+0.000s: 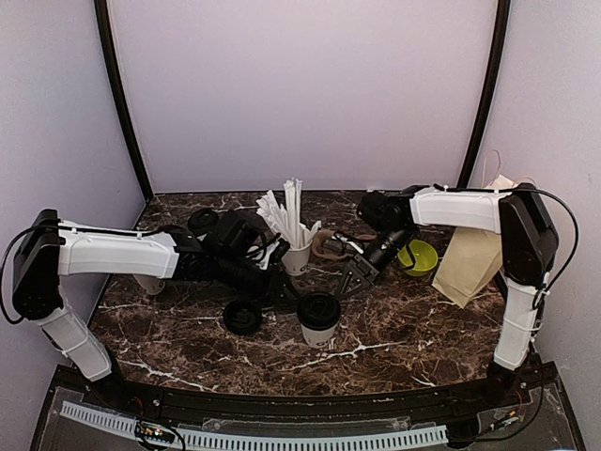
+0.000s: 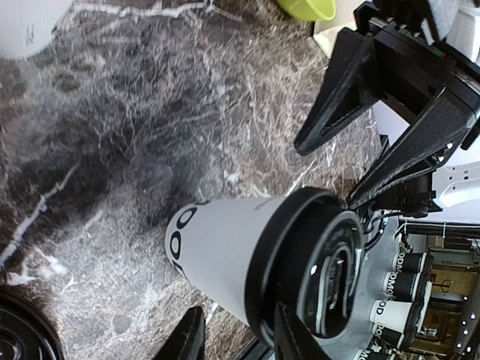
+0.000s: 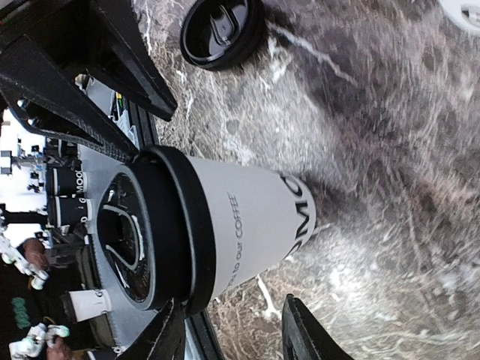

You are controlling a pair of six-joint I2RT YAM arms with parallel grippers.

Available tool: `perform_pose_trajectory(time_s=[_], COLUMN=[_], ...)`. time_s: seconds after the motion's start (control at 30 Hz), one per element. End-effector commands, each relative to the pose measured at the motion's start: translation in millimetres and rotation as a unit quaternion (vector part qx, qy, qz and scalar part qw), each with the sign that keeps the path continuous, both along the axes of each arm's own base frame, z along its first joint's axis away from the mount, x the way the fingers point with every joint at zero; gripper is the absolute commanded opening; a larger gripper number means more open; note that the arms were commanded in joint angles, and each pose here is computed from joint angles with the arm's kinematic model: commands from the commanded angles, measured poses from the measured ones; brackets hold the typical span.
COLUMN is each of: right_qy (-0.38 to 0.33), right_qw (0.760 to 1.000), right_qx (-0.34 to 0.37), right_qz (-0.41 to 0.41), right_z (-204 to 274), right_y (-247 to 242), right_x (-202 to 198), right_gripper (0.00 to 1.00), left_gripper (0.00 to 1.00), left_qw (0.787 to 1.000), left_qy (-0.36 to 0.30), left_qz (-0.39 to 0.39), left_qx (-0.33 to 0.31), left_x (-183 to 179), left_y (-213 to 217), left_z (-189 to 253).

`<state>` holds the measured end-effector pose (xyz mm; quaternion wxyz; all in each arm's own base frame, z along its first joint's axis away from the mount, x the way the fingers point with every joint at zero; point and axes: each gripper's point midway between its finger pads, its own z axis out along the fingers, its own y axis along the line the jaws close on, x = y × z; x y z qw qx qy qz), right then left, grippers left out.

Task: Pack the takeout coffee

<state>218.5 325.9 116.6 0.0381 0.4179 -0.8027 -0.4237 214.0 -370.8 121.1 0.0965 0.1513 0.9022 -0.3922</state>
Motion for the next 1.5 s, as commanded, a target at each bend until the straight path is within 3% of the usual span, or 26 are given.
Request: perform_pose_trajectory(time_s=[0.0, 0.3, 0.47, 0.77, 1.17, 1.47], right_qy=[-0.057, -0.081, -0.098, -0.11, -0.051, -0.045], right_qw=[0.997, 0.996, 0.995, 0.994, 0.996, 0.997], right_qx=[0.036, 0.014, 0.008, 0.018, 0.072, 0.055], right_qz=[0.028, 0.021, 0.007, -0.004, 0.031, 0.039], right_z=[30.9, 29.8, 29.0, 25.7, 29.1, 24.7], right_y=[7.6, 3.8, 1.8, 14.8, 14.4, 7.0], right_x=[5.5, 13.6, 26.5, 47.2, 6.3, -9.1], right_gripper=[0.47, 0.53, 0.51, 0.49, 0.55, 0.56], left_gripper=[0.35, 0.47, 0.5, 0.55, 0.54, 0.53], left_qw=[0.998, 0.997, 0.999, 0.998, 0.996, 0.997], left_qy=[-0.058, -0.068, -0.019, 0.053, 0.062, 0.041], left_qz=[-0.003, 0.02, 0.046, 0.027, 0.014, 0.034], left_qx=[-0.029, -0.028, 0.0, -0.014, -0.066, -0.055], left_x=[4.3, 4.8, -9.9, -47.0, -38.3, -18.8], left_y=[2.5, 12.2, 23.8, 9.9, -22.9, -22.2], left_z=[33.2, 46.7, 28.5, 9.6, 10.2, 8.6])
